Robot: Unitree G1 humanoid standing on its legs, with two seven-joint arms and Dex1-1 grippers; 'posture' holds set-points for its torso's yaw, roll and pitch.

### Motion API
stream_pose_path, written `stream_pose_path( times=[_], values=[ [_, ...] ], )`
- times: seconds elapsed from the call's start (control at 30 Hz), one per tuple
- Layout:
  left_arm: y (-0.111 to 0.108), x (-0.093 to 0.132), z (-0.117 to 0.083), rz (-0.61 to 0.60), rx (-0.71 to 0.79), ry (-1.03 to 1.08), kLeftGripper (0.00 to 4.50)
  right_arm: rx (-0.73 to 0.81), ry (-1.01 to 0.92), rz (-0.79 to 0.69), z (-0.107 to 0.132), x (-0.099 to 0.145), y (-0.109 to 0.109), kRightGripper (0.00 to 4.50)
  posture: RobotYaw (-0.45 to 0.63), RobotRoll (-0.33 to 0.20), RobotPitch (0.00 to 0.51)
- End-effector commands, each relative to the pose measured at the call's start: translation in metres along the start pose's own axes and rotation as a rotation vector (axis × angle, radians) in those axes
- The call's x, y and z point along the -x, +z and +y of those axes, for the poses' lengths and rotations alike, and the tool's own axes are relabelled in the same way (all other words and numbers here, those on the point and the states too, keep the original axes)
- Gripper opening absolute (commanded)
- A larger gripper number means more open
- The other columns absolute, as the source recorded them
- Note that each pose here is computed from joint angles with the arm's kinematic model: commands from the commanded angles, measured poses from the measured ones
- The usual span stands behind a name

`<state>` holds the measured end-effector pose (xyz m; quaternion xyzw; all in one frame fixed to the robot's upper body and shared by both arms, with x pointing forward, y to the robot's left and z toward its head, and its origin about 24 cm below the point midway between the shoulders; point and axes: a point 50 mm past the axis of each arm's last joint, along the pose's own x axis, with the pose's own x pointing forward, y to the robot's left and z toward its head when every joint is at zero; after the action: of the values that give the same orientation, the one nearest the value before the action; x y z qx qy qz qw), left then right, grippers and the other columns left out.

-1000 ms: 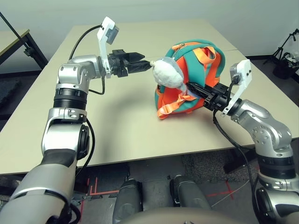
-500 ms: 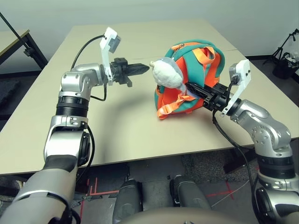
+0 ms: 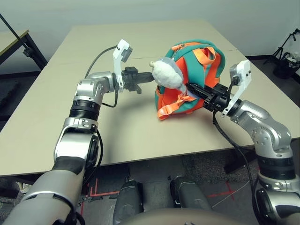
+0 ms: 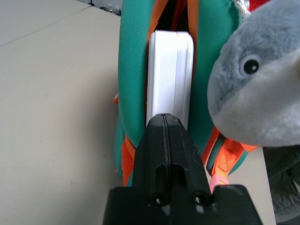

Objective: Put the pencil case into the backpack and zip it.

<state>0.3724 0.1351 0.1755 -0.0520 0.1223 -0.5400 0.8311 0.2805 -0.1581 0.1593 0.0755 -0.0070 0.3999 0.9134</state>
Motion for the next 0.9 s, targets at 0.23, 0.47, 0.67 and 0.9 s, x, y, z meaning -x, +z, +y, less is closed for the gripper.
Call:
stream_pose_path(
  times=[0.23,0.47,0.67,0.9],
  values=[
    [-0.001,-0.022,-0.001,0.030,-0.033,-0.015,0.00,0.014,0.010,-0.018,0.005,0.001,0.003,0.13,-0.22,0.000,0.010],
    [0.000,-0.040,-0.003,0.025,-0.047,-0.020,0.00,0.014,0.005,-0.021,0.006,0.001,0.003,0.13,-0.23,0.000,0.009],
    [-0.003,-0.049,-0.005,0.037,-0.059,-0.032,0.00,0.014,0.000,-0.026,0.006,0.001,0.004,0.13,-0.23,0.000,0.006],
    [-0.009,-0.049,-0.006,0.042,-0.043,-0.033,0.00,0.012,0.008,-0.024,0.005,-0.001,0.003,0.13,-0.20,0.000,0.006]
  ],
)
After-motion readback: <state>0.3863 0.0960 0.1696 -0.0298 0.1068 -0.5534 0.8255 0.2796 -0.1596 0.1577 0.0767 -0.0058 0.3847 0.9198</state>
